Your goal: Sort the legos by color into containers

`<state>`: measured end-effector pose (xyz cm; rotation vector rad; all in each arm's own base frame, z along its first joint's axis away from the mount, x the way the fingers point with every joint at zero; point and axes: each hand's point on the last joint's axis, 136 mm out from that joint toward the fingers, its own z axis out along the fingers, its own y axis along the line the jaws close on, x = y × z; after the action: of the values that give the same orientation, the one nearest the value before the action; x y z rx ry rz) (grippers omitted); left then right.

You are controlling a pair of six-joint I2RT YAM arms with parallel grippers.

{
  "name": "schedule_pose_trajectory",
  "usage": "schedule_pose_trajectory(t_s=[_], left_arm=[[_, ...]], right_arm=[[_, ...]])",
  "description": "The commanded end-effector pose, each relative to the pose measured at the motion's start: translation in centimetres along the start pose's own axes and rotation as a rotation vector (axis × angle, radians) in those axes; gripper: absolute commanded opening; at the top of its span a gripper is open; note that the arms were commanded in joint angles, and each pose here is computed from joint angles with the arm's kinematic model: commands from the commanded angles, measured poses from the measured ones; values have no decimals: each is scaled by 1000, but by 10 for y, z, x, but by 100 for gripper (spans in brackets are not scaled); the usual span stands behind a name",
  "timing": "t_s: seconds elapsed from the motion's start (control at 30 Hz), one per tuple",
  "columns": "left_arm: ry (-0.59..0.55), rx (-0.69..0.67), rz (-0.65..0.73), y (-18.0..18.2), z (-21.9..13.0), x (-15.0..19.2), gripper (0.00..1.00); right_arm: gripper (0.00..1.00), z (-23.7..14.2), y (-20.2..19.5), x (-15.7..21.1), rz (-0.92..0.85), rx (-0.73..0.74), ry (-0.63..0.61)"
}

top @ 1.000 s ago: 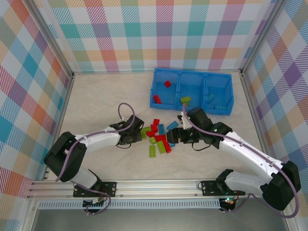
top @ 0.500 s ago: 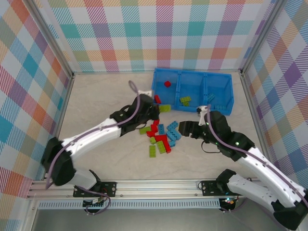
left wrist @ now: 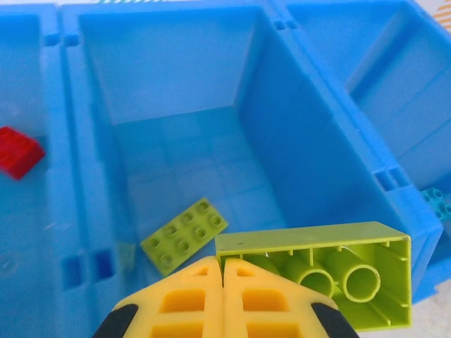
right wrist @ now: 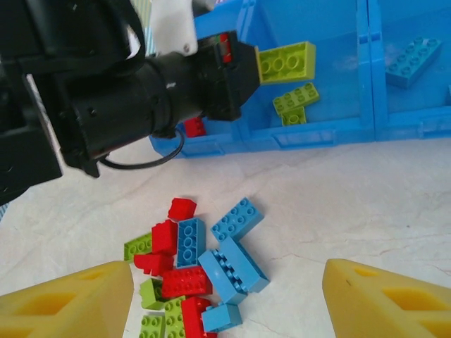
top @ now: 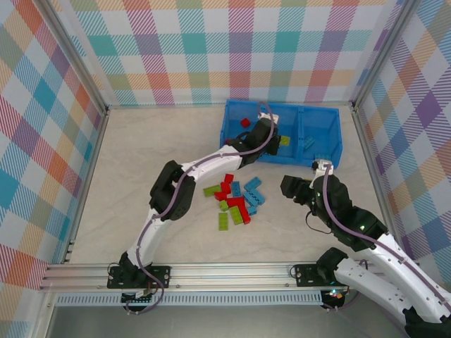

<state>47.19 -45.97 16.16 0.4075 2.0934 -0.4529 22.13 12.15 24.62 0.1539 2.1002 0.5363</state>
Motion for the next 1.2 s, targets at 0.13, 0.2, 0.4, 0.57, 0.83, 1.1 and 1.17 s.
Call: schedule_pose_trajectory(t_s=[0.13, 0.2, 0.4, 0.57, 0.83, 1.1, 1.17], left_arm=[[-57, 14, 23, -17, -5, -30, 39], [-66, 19, 19, -19, -13, -37, 40], [-155, 92, -51, -23, -81, -63, 39], [-262, 161, -88, -6, -184, -66, 39], [-202, 418, 310, -1, -335, 11, 54], [45, 535, 702, 18, -398, 116, 84], [50, 543, 747, 25, -399, 133, 91]], right_arm=[[73, 2, -7, 13, 7, 24, 43], [73, 3, -7, 13, 2, 25, 46], [74, 8, -6, 16, -14, 38, 67], [77, 25, 5, 37, -79, 4, 189], [81, 84, 29, 97, -177, -127, 509], [72, 136, 19, 111, -68, -172, 574], [71, 145, 18, 119, -42, -182, 610]])
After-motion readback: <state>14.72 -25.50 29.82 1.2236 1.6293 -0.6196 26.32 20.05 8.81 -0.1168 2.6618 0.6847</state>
